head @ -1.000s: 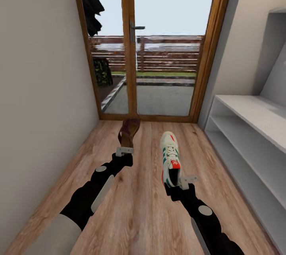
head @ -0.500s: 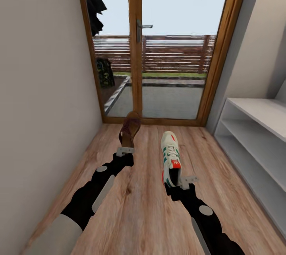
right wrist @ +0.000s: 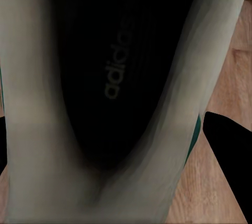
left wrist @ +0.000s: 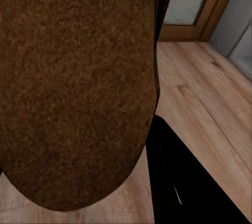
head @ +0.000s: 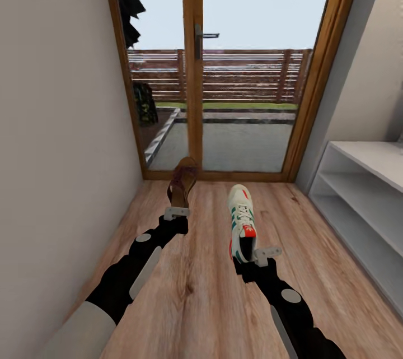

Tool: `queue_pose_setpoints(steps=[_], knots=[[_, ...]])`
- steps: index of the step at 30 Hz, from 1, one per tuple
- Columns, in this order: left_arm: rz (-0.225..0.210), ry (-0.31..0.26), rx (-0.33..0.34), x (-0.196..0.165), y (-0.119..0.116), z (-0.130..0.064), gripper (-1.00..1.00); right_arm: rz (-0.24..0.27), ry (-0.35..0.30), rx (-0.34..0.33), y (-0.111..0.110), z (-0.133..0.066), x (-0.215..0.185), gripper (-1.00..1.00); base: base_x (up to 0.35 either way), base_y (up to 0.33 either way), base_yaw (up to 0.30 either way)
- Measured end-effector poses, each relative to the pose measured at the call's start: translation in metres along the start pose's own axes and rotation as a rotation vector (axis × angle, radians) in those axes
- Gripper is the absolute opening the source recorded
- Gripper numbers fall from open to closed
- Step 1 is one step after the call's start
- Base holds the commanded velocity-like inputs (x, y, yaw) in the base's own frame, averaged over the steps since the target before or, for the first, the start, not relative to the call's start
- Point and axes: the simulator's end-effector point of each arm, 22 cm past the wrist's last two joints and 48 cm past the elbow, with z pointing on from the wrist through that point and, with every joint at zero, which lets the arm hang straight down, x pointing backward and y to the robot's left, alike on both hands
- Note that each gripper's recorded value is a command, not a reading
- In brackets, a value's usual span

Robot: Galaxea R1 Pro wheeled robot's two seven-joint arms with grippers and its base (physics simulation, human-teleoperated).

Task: Pick up the two gym shoes and the two sandals from the corridor floor and place them onto the hallstand (shoe rack) in the corridor, making sure they are on the rack and not on the floor. Arrange them so the two gym shoes are next to each other and the two sandals are next to each other.

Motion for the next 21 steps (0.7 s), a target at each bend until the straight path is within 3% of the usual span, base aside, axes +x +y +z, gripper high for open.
queue_pose_setpoints(steps=[5, 16, 21], knots=[[0.000, 0.000, 0.000, 0.0002, 0.0000, 0.0001, -1.00, 0.000, 0.001, 0.000, 0.0000, 0.0001, 0.0002, -1.00, 0.203, 0.127, -0.258], [0.000, 0.000, 0.002, 0.0002, -0.0013, 0.0003, -1.00, 0.000, 0.000, 0.000, 0.0000, 0.0000, 0.0002, -1.00, 0.040, 0.017, -0.263], [0.000, 0.000, 0.002, -0.0002, -0.0013, 0.0000, -1.00, -0.001, 0.000, 0.000, 0.0003, -0.0001, -0.0002, -1.00, 0.264, 0.110, -0.091]])
